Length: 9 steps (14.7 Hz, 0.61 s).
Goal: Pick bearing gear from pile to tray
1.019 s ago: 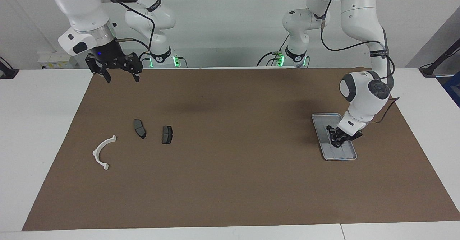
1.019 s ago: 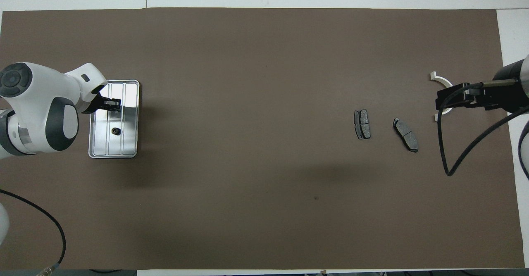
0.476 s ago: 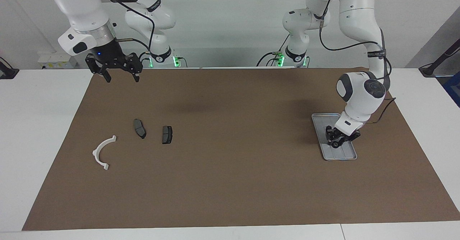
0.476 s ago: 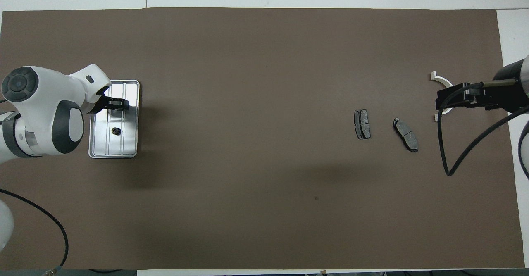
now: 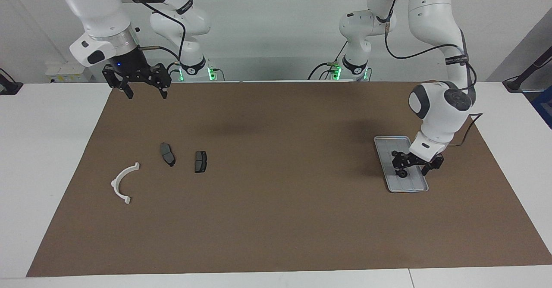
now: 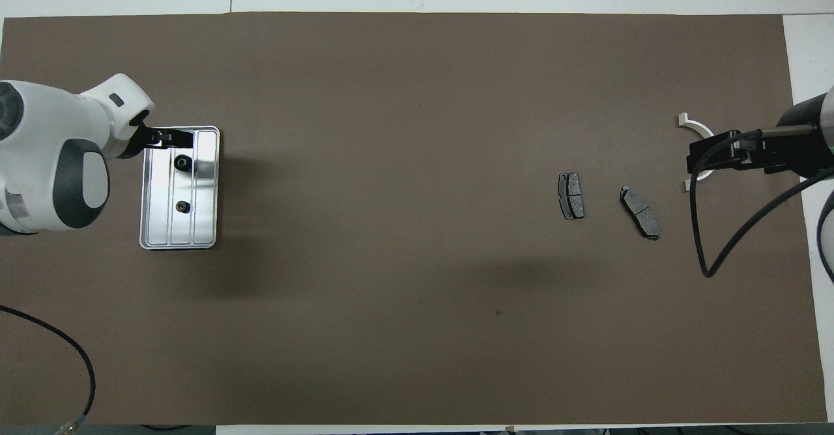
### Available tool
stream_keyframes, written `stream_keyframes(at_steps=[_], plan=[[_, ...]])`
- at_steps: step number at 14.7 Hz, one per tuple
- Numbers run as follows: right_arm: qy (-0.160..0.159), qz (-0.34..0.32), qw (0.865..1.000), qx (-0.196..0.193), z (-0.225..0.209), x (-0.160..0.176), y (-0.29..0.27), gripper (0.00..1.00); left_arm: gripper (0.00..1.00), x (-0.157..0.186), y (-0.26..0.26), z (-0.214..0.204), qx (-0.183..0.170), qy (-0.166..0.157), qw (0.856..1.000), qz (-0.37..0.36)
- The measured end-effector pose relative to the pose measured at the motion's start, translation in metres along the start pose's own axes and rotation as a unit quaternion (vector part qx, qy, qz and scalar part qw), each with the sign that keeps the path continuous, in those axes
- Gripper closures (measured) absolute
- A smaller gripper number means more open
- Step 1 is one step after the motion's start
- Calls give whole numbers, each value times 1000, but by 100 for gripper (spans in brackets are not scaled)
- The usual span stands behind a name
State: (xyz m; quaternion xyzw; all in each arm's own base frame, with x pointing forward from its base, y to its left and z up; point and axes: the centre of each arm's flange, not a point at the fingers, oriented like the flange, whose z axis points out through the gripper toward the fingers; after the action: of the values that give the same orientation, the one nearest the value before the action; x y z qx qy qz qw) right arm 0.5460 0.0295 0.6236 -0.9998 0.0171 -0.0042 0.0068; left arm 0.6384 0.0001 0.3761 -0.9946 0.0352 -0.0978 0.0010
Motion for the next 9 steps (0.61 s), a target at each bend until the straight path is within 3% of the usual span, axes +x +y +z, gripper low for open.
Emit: stream_keyframes(at_steps=[2, 5, 7, 9], plan=[[0, 0, 1000, 0, 0, 0, 0, 0, 0, 15, -1, -79, 6, 38, 998, -45], [0, 0, 1000, 0, 0, 0, 0, 0, 0, -5, 3, -195, 13, 66, 995, -80], [0, 0, 1000, 0, 0, 0, 0, 0, 0, -41, 9, -249, 20, 28, 996, -80], [0, 0, 1000, 0, 0, 0, 0, 0, 0, -71, 18, -273, 25, -16, 997, -68]])
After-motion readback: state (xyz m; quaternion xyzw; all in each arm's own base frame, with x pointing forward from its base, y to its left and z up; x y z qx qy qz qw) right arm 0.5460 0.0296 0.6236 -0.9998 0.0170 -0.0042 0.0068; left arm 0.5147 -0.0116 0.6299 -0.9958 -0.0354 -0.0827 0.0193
